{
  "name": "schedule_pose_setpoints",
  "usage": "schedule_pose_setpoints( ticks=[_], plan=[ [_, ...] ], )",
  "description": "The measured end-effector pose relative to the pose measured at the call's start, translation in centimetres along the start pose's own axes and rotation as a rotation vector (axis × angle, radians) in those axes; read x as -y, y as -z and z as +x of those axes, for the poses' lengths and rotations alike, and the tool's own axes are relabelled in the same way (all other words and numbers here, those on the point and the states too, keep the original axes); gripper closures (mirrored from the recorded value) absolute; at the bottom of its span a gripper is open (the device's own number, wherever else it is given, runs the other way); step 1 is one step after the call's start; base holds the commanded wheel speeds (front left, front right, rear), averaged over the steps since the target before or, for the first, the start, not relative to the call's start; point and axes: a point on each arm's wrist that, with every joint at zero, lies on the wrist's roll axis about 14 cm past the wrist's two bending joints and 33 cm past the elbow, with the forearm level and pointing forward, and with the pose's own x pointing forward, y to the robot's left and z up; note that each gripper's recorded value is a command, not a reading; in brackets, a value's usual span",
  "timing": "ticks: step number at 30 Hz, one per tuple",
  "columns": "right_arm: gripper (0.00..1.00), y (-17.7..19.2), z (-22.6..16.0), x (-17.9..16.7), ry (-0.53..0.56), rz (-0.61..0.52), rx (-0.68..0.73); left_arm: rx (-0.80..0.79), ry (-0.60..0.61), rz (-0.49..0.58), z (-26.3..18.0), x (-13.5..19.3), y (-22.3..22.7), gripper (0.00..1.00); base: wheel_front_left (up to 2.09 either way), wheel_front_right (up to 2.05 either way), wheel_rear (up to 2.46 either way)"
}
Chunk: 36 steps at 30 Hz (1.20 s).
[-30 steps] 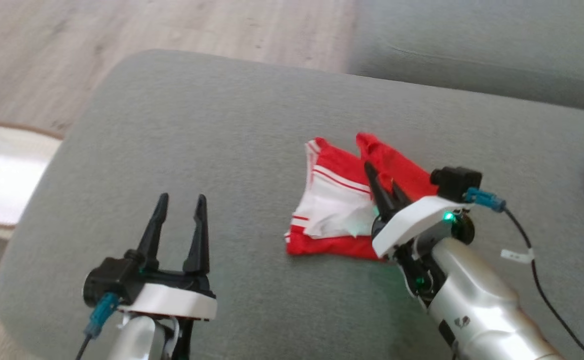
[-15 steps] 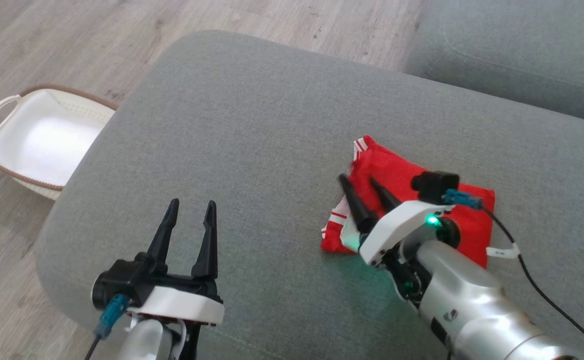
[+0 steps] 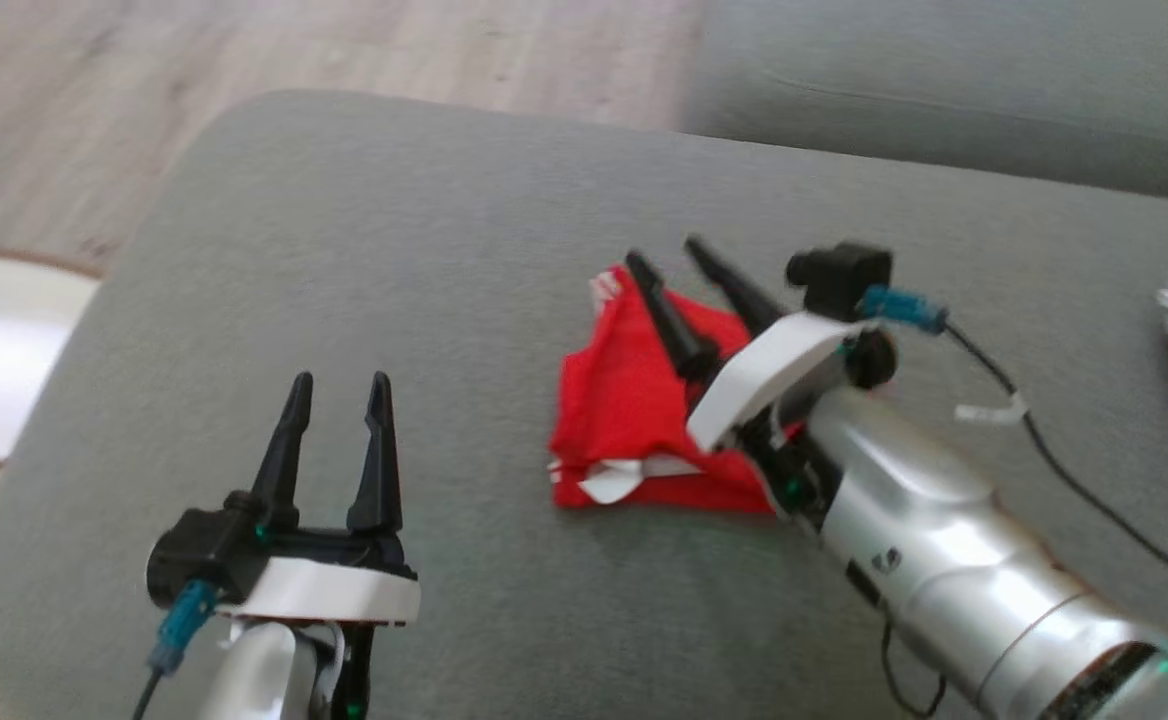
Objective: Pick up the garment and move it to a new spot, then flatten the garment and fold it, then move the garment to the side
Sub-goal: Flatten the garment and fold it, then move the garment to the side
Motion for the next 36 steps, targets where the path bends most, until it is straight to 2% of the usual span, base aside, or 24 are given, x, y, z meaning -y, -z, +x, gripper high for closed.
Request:
schedule_pose_setpoints(
  ticks=[3,4,8,11,15,19,23,29,36],
  plan=[
    [0.0,-2.7,-1.1,2.7,0.07,-0.088,0.071,0.018,0.053,-0.006,1.2,1.7,-0.4,0.0,0.0,0.0,0.0],
    [0.0,-4.0,-2.3,4.8,0.132,-0.128,0.11,0.03,0.08,-0.011,1.9,2.6,-0.7,0.0,0.0,0.0,0.0],
    [0.0,-6.1,-5.6,9.1,0.275,-0.214,0.186,0.044,0.142,-0.021,3.5,4.8,-1.0,0.0,0.0,0.0,0.0],
    [0.0,-6.6,-8.9,12.0,0.385,-0.261,0.228,0.052,0.182,-0.028,4.7,6.2,-1.1,0.0,0.0,0.0,0.0],
    [0.0,-5.5,-13.4,14.6,0.516,-0.296,0.243,0.04,0.215,-0.037,5.5,7.5,-0.5,0.0,0.0,0.0,0.0],
    [0.0,-4.4,-17.2,15.9,0.615,-0.305,0.25,0.031,0.236,-0.038,6.0,8.3,-0.1,0.0,0.0,0.0,0.0],
    [0.0,-3.9,-19.4,16.1,0.666,-0.276,0.276,0.02,0.252,-0.038,6.1,8.8,0.4,0.0,0.0,0.0,0.0],
    [0.0,-2.8,-20.9,15.9,0.694,-0.235,0.284,-0.004,0.256,-0.022,5.6,8.9,1.3,0.0,0.0,0.0,0.0],
    [0.0,-2.8,-20.6,15.8,0.685,-0.225,0.289,-0.018,0.238,-0.019,5.2,8.4,1.7,0.0,0.0,0.0,0.0]
  ],
)
